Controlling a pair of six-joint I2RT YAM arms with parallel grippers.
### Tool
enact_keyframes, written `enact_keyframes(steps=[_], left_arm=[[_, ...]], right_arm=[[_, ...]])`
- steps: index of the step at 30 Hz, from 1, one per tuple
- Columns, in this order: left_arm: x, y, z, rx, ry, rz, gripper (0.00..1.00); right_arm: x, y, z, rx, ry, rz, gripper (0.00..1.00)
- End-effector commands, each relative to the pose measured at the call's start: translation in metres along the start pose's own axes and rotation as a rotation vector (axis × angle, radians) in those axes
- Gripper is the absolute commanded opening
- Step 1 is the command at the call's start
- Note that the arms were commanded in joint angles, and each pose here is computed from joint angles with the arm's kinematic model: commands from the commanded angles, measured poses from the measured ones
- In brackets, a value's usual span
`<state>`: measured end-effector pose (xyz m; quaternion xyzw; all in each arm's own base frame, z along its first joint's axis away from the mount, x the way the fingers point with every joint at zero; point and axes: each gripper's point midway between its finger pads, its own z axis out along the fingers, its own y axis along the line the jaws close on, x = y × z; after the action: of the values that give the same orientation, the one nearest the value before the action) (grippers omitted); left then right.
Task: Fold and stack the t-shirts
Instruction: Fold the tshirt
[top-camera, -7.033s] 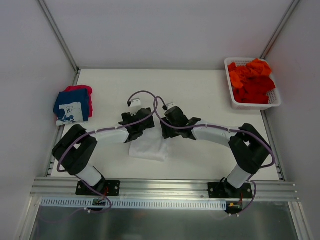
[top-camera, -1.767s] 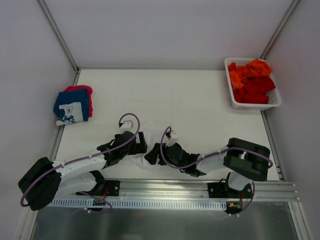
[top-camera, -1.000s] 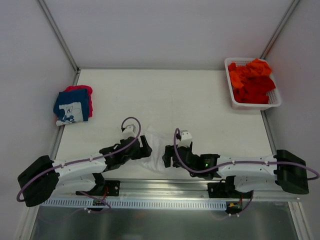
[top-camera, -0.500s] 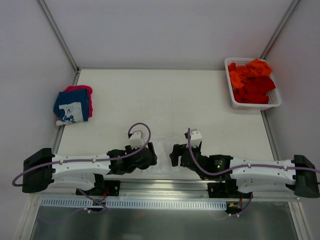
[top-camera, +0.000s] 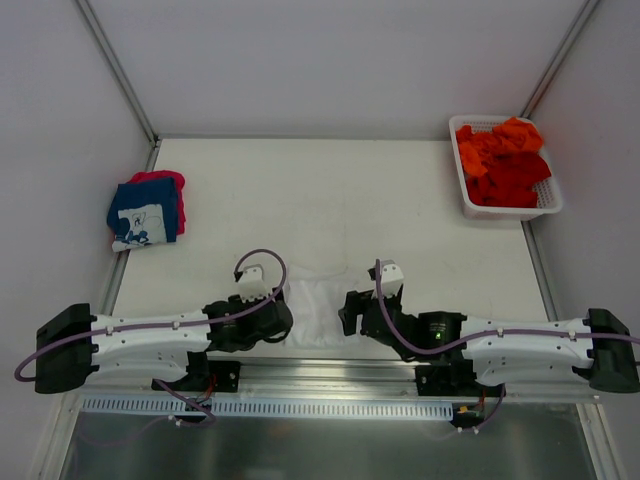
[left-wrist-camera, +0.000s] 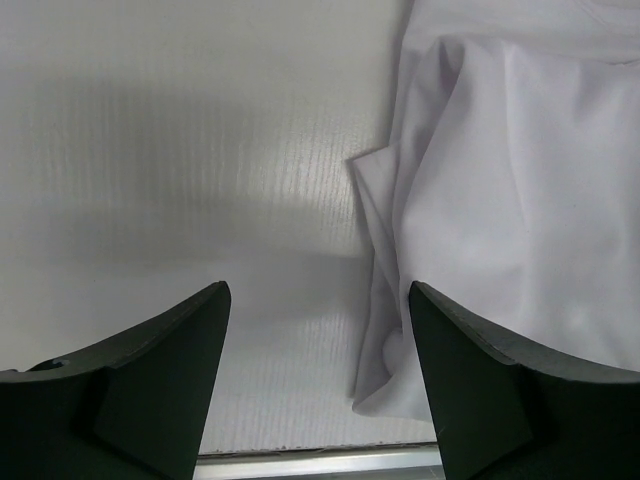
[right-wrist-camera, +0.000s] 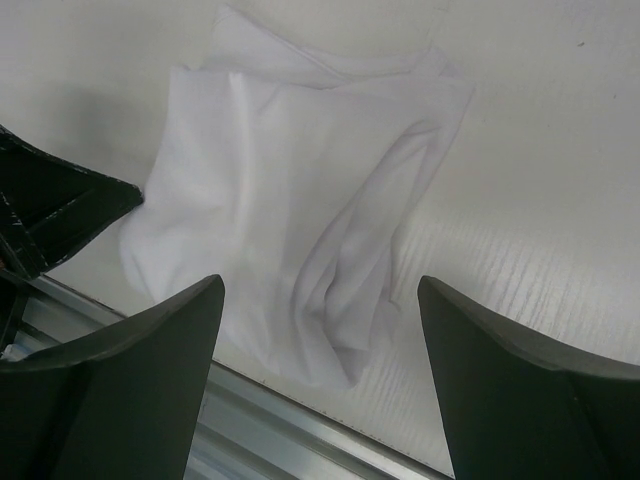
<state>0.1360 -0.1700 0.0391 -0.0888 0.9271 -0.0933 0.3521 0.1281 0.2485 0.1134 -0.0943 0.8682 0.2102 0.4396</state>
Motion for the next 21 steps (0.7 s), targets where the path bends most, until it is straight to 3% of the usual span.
enact_keyframes(steps=[1,3,7,21], left_arm=[[-0.001,-0.007,0.009,0.047,-0.019,-0.02,0.73],[0.006,-0.007,0.015,0.093,-0.011,-0.006,0.73],[0.001,-0.045,0.012,0.34,-0.043,-0.068,0.73],[0.01,-0.07,0.006,0.524,0.049,-0.091,0.74]], right_arm=[[-0.016,0.008,-0.005,-0.004,-0.043,0.009,0.83],[-0.017,0.008,-0.006,-0.003,-0.045,0.007,0.82],[-0.019,0.011,-0.008,-0.01,-0.048,0.002,0.83],[-0.015,0.012,-0.007,-0.007,-0.046,-0.007,0.83]])
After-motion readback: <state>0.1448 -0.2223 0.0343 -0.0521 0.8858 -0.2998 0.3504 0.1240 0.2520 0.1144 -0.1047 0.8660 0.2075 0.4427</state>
